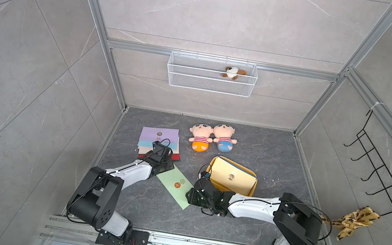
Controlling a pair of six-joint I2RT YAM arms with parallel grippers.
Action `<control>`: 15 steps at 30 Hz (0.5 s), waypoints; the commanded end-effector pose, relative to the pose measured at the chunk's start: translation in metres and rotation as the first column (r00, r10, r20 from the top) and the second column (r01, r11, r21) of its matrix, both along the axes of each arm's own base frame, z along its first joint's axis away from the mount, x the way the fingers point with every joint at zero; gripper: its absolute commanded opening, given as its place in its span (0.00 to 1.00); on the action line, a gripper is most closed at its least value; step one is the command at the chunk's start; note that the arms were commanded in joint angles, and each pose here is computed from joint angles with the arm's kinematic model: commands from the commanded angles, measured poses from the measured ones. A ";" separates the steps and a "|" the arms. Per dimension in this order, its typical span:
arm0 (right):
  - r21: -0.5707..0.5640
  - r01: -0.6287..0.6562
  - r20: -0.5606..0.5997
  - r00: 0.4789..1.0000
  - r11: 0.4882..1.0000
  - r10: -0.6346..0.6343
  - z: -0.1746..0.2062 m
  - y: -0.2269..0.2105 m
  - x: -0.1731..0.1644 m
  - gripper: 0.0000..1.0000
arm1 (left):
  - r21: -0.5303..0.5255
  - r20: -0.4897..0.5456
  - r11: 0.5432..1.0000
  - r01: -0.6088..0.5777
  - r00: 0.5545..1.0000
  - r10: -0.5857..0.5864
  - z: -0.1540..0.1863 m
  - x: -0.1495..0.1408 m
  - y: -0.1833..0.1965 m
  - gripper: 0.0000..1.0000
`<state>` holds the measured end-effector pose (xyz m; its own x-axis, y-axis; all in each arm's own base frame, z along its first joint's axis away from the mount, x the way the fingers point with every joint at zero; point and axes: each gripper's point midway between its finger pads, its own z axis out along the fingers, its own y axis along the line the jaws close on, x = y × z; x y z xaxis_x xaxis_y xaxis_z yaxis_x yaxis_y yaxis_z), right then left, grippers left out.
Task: Put the sealed envelopes into the storage box
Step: Pick up the envelope from the center of the board.
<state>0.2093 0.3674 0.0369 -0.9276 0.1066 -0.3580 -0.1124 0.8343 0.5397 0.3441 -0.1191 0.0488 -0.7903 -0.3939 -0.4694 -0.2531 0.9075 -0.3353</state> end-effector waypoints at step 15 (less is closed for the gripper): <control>-0.100 0.385 -0.191 0.898 0.917 -0.398 -0.037 -0.035 -0.012 0.46 | 0.016 -0.173 1.000 0.021 0.985 -0.018 -0.055 -0.046 0.009 0.52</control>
<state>0.2088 0.3432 0.0261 -0.8782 0.4155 -0.2369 0.2395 0.8108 0.5341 0.3388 -0.1192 0.0246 -0.8056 -0.3767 -0.4572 -0.2420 0.9138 -0.3263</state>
